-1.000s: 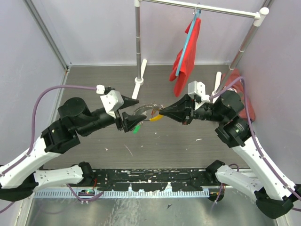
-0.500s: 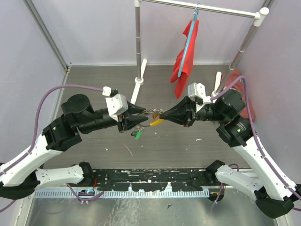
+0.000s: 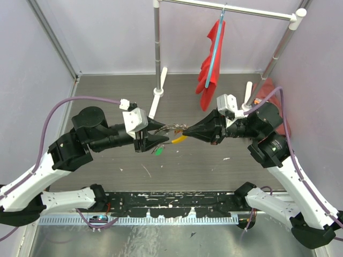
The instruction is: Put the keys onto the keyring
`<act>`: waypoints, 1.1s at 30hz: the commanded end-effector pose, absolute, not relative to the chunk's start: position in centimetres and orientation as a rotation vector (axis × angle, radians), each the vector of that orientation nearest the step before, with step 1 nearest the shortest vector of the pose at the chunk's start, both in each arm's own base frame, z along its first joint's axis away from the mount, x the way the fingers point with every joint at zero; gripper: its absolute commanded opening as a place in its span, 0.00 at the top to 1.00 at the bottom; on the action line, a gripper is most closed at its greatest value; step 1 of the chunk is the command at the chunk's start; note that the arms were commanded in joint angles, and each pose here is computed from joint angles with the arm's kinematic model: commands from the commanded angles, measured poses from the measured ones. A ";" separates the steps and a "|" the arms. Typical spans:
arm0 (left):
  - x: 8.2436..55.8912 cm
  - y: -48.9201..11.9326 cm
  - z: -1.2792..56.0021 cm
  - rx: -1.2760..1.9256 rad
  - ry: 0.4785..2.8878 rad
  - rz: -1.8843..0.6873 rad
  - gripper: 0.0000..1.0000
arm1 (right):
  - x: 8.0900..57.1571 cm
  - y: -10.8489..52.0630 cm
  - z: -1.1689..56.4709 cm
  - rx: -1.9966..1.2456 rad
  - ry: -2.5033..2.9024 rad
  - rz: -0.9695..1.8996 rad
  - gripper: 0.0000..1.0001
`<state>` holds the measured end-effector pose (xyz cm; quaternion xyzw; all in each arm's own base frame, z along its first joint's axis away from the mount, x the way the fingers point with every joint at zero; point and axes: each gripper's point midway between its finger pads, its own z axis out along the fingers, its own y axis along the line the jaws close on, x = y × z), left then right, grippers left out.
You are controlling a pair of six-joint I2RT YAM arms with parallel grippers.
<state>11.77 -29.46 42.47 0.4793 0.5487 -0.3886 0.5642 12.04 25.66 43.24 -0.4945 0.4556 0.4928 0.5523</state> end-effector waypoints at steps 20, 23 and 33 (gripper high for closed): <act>12.0 -28.5 41.9 1.182 1.336 -0.837 1.00 | 11.1 24.0 46.3 -1.182 0.989 1.025 0.73; 12.4 -27.5 41.3 1.217 1.416 -0.765 1.00 | 12.6 22.4 46.0 -1.145 1.071 0.860 0.62; 15.0 -25.1 27.0 1.377 2.279 -0.276 1.00 | 18.1 14.8 47.0 -0.639 1.223 0.460 0.46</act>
